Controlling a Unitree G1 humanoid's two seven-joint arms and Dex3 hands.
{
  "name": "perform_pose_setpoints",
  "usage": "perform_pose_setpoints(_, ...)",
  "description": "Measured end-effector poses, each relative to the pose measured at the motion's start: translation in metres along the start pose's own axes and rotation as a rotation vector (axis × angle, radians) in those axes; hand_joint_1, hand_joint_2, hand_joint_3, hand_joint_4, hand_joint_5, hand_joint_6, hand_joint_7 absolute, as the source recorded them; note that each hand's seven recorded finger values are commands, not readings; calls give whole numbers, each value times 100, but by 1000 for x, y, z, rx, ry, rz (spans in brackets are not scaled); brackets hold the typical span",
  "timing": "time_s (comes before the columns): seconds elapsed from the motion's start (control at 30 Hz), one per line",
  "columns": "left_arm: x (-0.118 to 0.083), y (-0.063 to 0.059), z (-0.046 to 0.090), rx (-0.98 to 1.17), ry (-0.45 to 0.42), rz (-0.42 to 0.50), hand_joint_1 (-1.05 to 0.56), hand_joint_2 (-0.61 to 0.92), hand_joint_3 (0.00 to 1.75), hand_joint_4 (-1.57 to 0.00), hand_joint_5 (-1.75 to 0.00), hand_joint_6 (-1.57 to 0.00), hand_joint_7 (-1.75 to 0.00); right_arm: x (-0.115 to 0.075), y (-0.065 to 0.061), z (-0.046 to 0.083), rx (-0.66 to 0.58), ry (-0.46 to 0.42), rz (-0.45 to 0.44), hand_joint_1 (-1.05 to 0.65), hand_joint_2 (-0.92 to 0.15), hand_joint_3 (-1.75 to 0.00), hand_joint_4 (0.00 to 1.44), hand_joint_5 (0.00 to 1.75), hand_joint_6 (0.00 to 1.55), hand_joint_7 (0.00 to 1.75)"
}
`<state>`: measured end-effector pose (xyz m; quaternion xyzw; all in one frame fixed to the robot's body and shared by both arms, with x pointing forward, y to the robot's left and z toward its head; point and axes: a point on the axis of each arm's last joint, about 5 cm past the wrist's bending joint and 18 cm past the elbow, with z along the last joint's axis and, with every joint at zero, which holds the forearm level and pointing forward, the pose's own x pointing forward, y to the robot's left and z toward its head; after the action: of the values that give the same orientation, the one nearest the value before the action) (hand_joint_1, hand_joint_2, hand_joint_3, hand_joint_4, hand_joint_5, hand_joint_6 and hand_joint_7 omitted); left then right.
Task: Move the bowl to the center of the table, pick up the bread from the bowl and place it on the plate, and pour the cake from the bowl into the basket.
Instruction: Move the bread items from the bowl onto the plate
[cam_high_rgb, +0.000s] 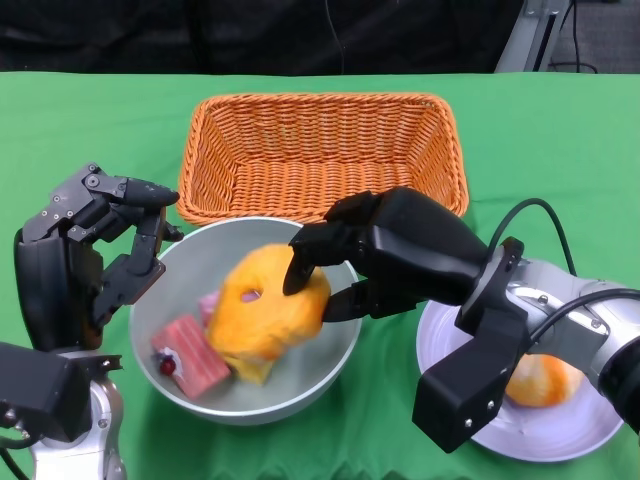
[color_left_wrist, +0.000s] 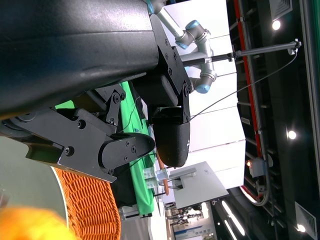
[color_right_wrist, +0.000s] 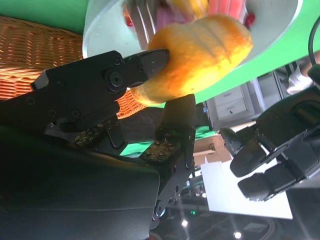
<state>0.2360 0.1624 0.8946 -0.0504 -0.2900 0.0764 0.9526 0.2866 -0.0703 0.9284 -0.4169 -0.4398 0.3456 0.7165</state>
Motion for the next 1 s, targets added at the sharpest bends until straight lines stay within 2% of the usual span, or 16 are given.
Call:
perform_pose_setpoints(0.03, 0, 0, 0, -1, 0, -1, -9, 82, 61, -83, -145, -89, -98, 0, 0, 0, 2, 1, -4, -16, -90, -1, 78, 163, 84, 97)
perform_pose_setpoints(0.1, 0, 1, 0, -2, 1, -1, -10, 82, 60, -83, -145, -89, -98, -1, 0, 0, 6, -1, -23, -17, -89, 0, 81, 156, 94, 79)
perform_pose_setpoints(0.23, 0, 1, 0, -2, 1, 0, -9, 82, 60, -83, -145, -89, -97, -4, 1, -1, 18, 13, -72, -15, -90, 0, 82, 157, 91, 90)
perform_pose_setpoints(0.4, 0, 1, -1, -1, 4, -1, -9, 82, 60, -83, -146, -89, -98, -6, 3, -1, 24, 20, -88, -16, -89, 0, 83, 156, 91, 91)
perform_pose_setpoints(0.47, 0, 1, -1, 0, 5, -1, -9, 82, 60, -83, -146, -89, -98, -8, 3, -1, 27, 24, -92, -16, -89, 0, 80, 163, 87, 100)
perform_pose_setpoints(0.57, 0, 1, -1, 0, 5, -1, -10, 82, 60, -83, -146, -89, -99, -9, 4, 0, 33, 27, -101, -16, -88, 0, 80, 164, 85, 105)
perform_pose_setpoints(0.63, 0, 1, -1, 0, 5, -2, -10, 82, 61, -84, -146, -89, -100, -11, 2, 0, 40, 31, -112, -16, -89, -1, 79, 166, 81, 116)
perform_pose_setpoints(0.83, 0, 2, -1, 2, 5, -2, -10, 81, 61, -83, -146, -88, -100, -19, -6, -1, 30, 46, -186, -14, -87, 0, 85, 161, 82, 120)
perform_pose_setpoints(1.0, 0, 4, -1, 4, 11, -6, -9, 81, 61, -82, -146, -88, -100, -28, -8, -1, 26, 69, -244, -17, -88, -2, 91, 154, 86, 112)
